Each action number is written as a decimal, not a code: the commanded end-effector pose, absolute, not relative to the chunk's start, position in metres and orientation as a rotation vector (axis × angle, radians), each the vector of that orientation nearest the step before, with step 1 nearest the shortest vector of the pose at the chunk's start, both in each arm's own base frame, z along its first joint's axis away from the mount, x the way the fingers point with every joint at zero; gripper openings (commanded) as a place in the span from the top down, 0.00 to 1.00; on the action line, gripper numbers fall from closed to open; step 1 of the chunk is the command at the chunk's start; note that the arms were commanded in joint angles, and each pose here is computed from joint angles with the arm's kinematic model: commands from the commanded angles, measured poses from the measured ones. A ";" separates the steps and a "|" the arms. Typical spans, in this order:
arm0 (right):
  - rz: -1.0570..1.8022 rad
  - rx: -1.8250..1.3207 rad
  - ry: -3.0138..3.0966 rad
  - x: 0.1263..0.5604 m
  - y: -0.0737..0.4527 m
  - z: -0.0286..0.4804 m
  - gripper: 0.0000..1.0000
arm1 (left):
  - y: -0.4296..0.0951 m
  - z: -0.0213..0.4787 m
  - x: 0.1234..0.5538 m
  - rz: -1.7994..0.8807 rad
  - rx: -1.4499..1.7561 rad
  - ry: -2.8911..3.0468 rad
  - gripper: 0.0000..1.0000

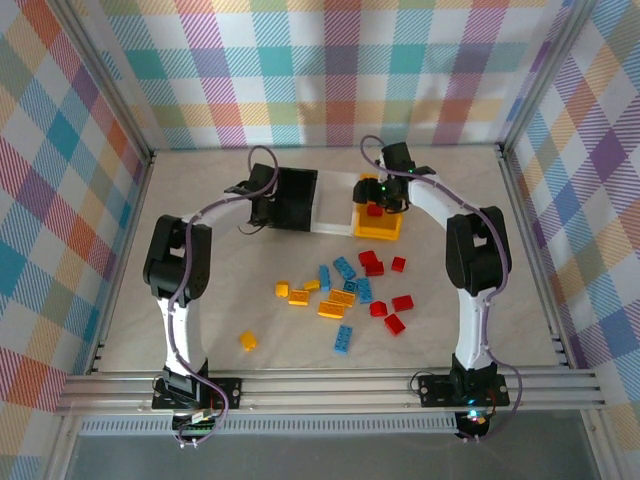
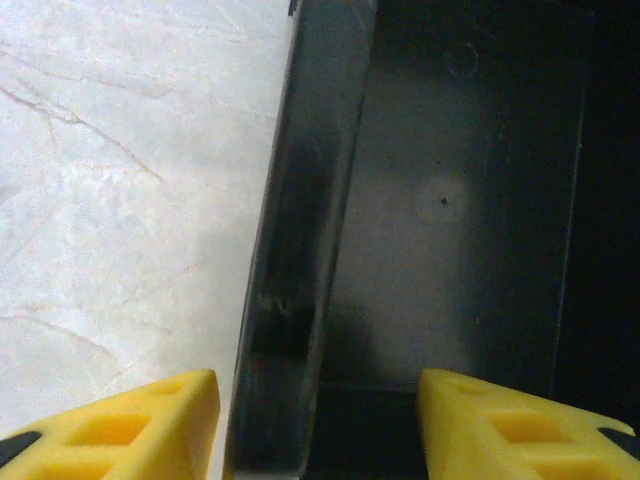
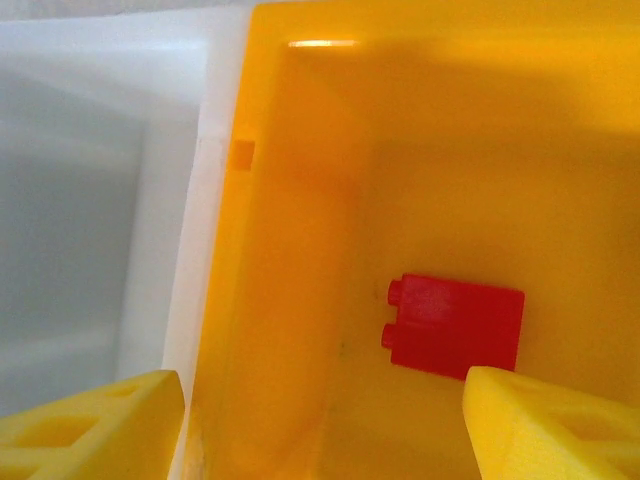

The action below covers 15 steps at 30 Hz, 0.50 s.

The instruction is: Sort the legos into containers by color

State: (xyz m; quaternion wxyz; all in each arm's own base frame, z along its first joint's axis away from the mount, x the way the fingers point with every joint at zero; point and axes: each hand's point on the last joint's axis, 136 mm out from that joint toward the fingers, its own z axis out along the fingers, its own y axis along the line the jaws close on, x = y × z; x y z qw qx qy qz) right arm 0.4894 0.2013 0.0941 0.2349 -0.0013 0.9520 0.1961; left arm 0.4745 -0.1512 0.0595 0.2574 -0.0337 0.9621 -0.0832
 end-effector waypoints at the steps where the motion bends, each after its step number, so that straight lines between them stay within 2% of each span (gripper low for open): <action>1: 0.526 -0.064 2.556 0.465 0.201 0.141 0.24 | -0.146 0.091 0.472 -0.260 -0.120 2.547 0.40; 3: 0.500 -0.032 2.549 0.448 0.191 0.153 0.22 | -0.145 0.098 0.467 -0.265 -0.122 2.543 0.30; 5: 0.453 0.012 2.548 0.425 0.175 0.161 0.19 | -0.145 0.108 0.463 -0.284 -0.121 2.527 0.15; 6: 0.434 0.031 2.551 0.415 0.168 0.163 0.18 | -0.145 0.114 0.461 -0.294 -0.118 2.518 0.12; 9: 0.350 0.086 2.616 0.375 0.144 0.154 0.18 | -0.143 0.134 0.450 -0.320 -0.109 2.487 0.07; 15: 0.306 0.175 2.716 0.311 0.119 0.119 0.22 | -0.146 0.173 0.405 -0.443 -0.133 2.412 0.04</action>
